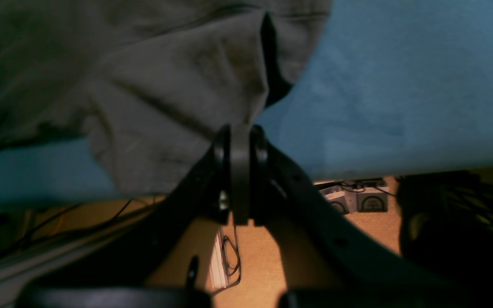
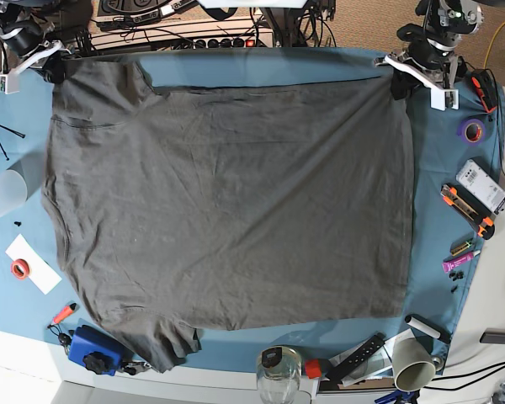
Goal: Fold the T-shirt properly
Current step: 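Lift both shoulder corners and pull them slightly apart to stretch the shirt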
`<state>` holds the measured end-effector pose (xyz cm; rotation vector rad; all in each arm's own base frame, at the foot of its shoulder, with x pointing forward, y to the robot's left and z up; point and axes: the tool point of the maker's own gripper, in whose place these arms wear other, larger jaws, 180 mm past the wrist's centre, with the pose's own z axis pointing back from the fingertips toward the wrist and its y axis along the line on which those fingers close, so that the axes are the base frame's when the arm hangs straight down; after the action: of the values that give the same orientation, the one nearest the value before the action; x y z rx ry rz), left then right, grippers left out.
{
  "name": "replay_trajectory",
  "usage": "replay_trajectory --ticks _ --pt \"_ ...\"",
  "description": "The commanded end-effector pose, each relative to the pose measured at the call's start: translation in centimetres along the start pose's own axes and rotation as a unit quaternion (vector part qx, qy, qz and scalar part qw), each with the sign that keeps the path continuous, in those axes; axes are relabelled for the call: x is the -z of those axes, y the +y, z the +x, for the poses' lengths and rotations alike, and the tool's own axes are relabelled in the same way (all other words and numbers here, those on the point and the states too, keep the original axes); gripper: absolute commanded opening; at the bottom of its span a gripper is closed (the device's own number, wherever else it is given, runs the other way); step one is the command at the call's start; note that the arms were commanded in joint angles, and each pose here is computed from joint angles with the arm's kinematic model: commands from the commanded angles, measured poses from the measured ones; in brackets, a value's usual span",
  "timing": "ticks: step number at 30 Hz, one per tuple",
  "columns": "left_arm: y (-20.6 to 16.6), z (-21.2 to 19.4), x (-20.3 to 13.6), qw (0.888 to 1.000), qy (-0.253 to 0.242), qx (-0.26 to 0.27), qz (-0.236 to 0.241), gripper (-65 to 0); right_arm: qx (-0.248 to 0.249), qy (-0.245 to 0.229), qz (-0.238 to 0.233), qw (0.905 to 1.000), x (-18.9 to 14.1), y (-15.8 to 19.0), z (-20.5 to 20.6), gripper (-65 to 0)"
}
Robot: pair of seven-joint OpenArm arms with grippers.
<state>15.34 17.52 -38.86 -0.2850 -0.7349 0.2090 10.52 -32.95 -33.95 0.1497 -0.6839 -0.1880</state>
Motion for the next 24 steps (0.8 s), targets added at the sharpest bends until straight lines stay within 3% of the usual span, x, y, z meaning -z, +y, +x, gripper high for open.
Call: replay_trajectory --ticks 1,7,15,20,24 --pt "0.1 0.4 -0.4 1.0 -0.006 0.014 0.005 -65.0 -0.013 -0.004 -0.007 0.9999 -0.9 -0.3 0.4 -65.0" --pt "2.3 -0.4 -1.8 0.999 0.009 -0.003 0.03 -65.0 -0.003 0.015 -0.021 0.9997 -2.8 -1.3 -1.2 -65.0" --pt "6.2 0.5 -4.0 0.997 0.003 -0.027 0.075 -65.0 0.007 0.035 -0.001 0.9994 -4.5 -1.0 -2.4 -65.0" --pt "5.4 1.0 -4.2 0.999 0.006 0.003 0.039 -65.0 0.011 0.033 0.005 0.9994 -4.7 -0.8 -2.5 -65.0" --pt "5.0 0.9 -4.4 1.0 0.003 -0.011 0.027 -65.0 0.016 0.011 0.02 0.9996 -4.3 -0.3 -1.4 -65.0"
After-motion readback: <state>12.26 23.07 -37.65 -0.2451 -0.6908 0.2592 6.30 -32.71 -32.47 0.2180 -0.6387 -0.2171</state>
